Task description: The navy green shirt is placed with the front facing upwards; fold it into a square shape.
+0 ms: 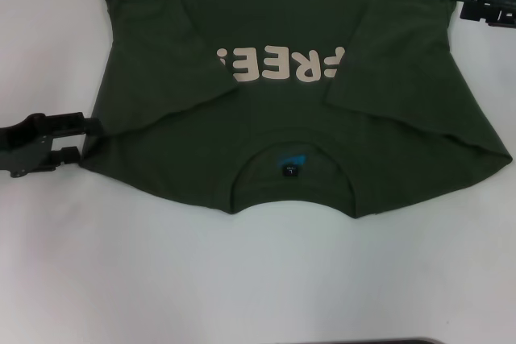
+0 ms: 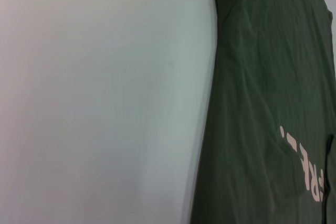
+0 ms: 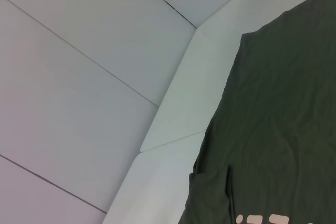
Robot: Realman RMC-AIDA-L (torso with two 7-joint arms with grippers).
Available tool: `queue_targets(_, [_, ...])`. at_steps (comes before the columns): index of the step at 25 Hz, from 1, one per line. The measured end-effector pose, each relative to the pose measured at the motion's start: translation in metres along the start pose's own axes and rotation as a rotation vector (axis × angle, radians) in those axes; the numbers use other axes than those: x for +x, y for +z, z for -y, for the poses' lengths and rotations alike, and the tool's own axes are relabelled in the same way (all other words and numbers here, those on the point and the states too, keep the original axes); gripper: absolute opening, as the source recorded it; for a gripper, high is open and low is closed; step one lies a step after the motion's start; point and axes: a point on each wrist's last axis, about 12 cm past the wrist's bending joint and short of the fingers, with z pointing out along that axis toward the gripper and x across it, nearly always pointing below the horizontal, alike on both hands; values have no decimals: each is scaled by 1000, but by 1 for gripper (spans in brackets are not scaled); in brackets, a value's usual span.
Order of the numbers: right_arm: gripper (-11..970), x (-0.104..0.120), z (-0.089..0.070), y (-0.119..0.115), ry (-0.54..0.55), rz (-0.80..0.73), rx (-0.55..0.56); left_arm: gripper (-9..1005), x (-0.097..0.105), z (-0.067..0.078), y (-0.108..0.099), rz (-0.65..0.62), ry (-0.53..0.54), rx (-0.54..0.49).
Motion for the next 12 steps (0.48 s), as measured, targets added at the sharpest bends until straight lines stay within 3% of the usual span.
queue_targets(12, [928, 0, 0, 0, 0, 1, 0, 778, 1, 0, 0, -7, -6, 5])
